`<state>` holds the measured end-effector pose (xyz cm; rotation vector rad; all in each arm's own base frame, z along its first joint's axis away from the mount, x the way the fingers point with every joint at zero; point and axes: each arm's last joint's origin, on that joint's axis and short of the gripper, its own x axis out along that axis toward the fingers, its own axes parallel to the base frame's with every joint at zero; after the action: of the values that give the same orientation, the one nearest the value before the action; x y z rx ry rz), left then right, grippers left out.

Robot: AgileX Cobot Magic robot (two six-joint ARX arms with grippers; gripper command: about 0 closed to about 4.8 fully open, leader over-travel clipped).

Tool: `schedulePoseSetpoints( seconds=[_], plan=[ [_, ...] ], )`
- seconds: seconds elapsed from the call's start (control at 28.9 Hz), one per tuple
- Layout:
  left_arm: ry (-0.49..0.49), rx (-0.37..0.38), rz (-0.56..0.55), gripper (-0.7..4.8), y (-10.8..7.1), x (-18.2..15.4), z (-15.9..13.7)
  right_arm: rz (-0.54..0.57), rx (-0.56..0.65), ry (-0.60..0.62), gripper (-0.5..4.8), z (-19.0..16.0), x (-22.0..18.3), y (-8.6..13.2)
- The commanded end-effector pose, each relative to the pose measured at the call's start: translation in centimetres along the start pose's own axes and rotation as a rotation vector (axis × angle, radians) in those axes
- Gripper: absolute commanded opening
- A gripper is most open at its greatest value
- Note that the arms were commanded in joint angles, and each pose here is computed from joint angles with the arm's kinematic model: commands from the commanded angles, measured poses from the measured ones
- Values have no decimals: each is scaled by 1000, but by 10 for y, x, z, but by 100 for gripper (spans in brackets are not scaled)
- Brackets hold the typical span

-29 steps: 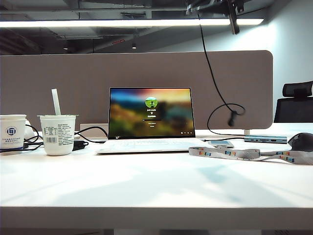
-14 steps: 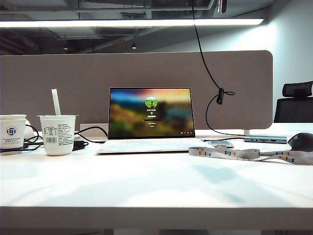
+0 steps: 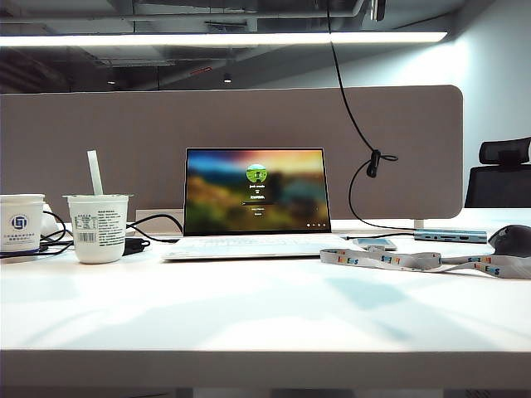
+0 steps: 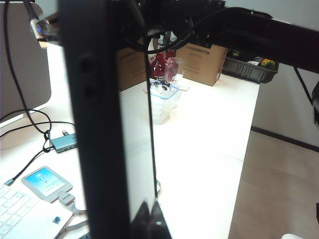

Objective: Pick up the black phone, pick up the charger plug, insert the charger plug into the phone's charging port, and finally place the connected phone back on the desk.

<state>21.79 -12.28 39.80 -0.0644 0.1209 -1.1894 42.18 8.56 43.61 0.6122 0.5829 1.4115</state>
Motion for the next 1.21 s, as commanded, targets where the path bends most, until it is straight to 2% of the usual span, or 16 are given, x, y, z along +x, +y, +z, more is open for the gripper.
schedulePoseSetpoints(
  seconds=[0.03,0.21,0.52,0.93,1.04,1.21],
  plan=[
    [-46,57,-57,-7,3,5,5,49,-156,8,-5,7,1,14],
    [-56,70,-82,-7,10,13,2,124,-330,32,-6,11,9,40],
    [-92,131,-128,-7,21,25,-1,209,-530,64,-6,11,18,80],
    [-109,162,-195,-7,22,28,0,282,-594,102,-6,6,35,99],
    [-109,162,-199,-6,22,28,0,295,-569,113,-6,4,38,111],
    [-108,164,-214,-7,21,28,0,304,-598,116,-6,2,32,131]
  ],
)
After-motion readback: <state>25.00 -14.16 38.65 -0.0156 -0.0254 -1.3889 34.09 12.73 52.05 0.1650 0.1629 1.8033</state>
